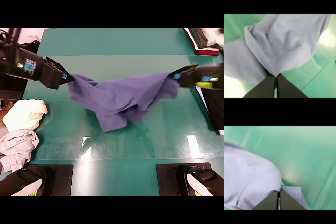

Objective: Fold the shirts.

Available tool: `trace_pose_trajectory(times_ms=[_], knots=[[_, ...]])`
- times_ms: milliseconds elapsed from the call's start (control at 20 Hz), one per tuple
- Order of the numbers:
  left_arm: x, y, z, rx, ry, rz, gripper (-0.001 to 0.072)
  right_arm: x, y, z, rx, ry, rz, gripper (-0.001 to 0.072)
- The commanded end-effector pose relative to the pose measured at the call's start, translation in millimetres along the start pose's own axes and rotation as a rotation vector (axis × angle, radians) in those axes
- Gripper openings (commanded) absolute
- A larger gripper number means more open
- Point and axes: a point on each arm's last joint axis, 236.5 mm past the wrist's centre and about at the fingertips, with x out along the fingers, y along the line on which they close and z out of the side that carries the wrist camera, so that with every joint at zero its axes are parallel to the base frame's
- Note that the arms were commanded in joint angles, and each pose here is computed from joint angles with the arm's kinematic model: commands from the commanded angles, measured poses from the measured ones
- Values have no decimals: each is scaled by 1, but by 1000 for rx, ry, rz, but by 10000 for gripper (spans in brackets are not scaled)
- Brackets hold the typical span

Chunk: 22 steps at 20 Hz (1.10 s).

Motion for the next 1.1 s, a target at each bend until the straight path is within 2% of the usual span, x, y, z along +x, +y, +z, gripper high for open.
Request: trace_pose_trajectory(times_ms=[0, 350, 500, 600, 800, 950, 1050], knots=[[-33, -32, 17, 56, -66, -75, 32, -71, 8, 42, -50, -170, -56, 15], [-153, -88, 67, 191, -432, -70, 32, -187, 9, 87, -95, -410, -251, 15], [-182, -99, 77, 208, -554, -64, 32, -221, 2, 109, -98, -492, -349, 15], [-181, -88, 78, 200, -551, -19, 31, -229, -7, 120, -94, -498, -386, 15], [-110, -26, 56, 104, -341, 102, 31, -195, -24, 134, -33, -376, -320, 15], [-29, 18, 27, 22, -115, 127, 32, -118, -40, 126, 12, -163, -204, 15], [26, 41, 6, -3, 32, 116, 32, -52, -62, 105, 32, -1, -195, 15]])
